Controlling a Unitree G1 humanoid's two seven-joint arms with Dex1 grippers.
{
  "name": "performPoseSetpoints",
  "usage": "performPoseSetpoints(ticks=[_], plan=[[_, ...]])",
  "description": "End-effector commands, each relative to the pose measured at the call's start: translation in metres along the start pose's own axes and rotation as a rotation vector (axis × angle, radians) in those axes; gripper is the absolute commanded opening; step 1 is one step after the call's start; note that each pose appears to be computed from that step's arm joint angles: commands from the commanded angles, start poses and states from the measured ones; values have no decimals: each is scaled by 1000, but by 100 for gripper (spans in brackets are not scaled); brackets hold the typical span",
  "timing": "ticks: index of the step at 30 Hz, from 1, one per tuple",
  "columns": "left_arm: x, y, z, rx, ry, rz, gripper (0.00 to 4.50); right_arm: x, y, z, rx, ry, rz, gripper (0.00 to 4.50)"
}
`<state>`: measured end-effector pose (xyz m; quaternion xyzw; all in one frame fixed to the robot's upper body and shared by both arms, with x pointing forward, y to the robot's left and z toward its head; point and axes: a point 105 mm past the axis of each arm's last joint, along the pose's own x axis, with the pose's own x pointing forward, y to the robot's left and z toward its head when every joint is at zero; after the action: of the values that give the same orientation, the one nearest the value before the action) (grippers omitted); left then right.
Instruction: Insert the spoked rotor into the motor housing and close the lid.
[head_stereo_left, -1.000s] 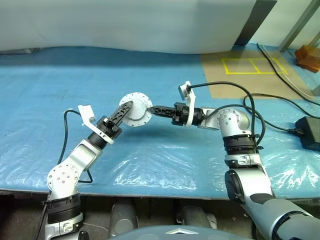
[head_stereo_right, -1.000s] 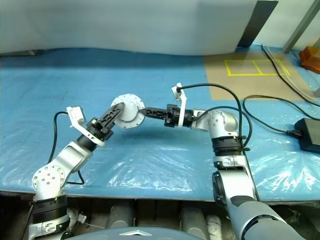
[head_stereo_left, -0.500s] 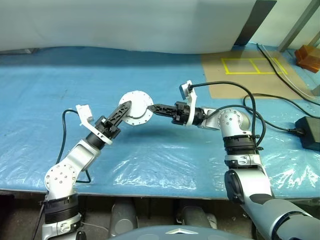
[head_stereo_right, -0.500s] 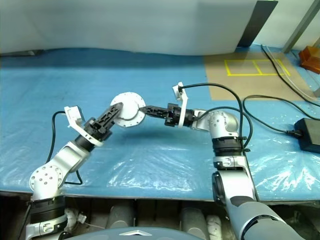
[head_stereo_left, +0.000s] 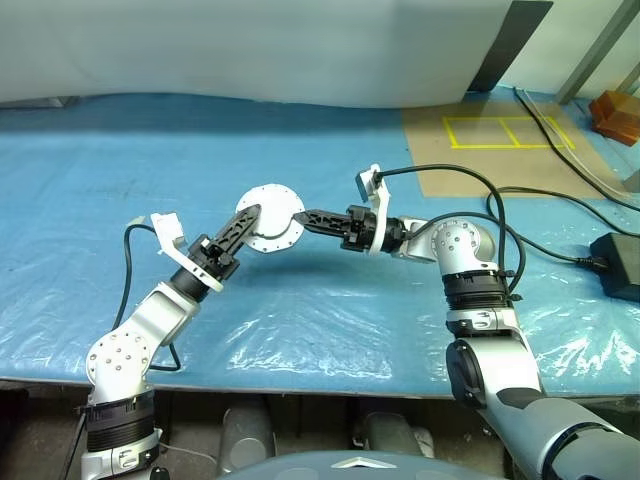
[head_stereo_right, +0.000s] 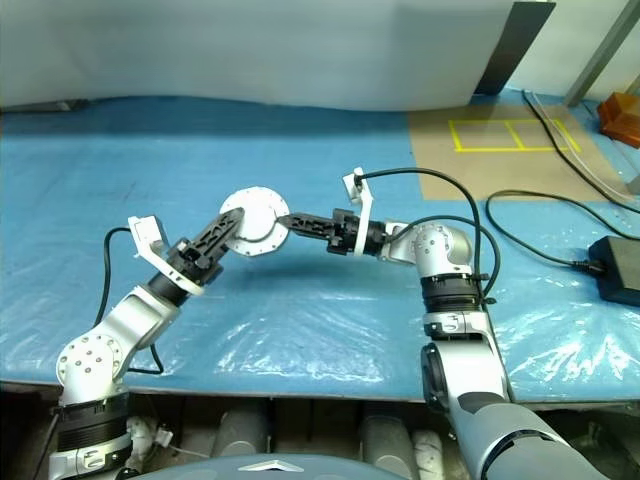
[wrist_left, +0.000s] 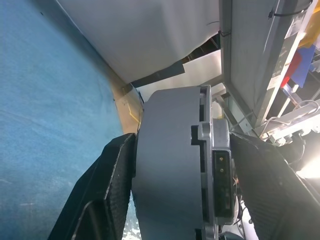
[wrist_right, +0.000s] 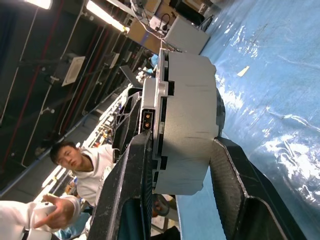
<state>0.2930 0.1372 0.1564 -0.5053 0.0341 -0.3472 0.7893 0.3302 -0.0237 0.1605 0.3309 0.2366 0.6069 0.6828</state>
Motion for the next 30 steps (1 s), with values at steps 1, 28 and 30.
performPoseSetpoints(ticks=[1, 28, 30], plan=[[12, -50, -35, -71, 195, -227, 266, 25, 10, 7, -71, 17, 10, 127], [8, -38, -42, -131, 223, -154, 264, 41, 7, 2, -110, 3, 8, 162], [8, -38, -43, -127, 228, -150, 263, 42, 8, 4, -102, -12, 16, 225]])
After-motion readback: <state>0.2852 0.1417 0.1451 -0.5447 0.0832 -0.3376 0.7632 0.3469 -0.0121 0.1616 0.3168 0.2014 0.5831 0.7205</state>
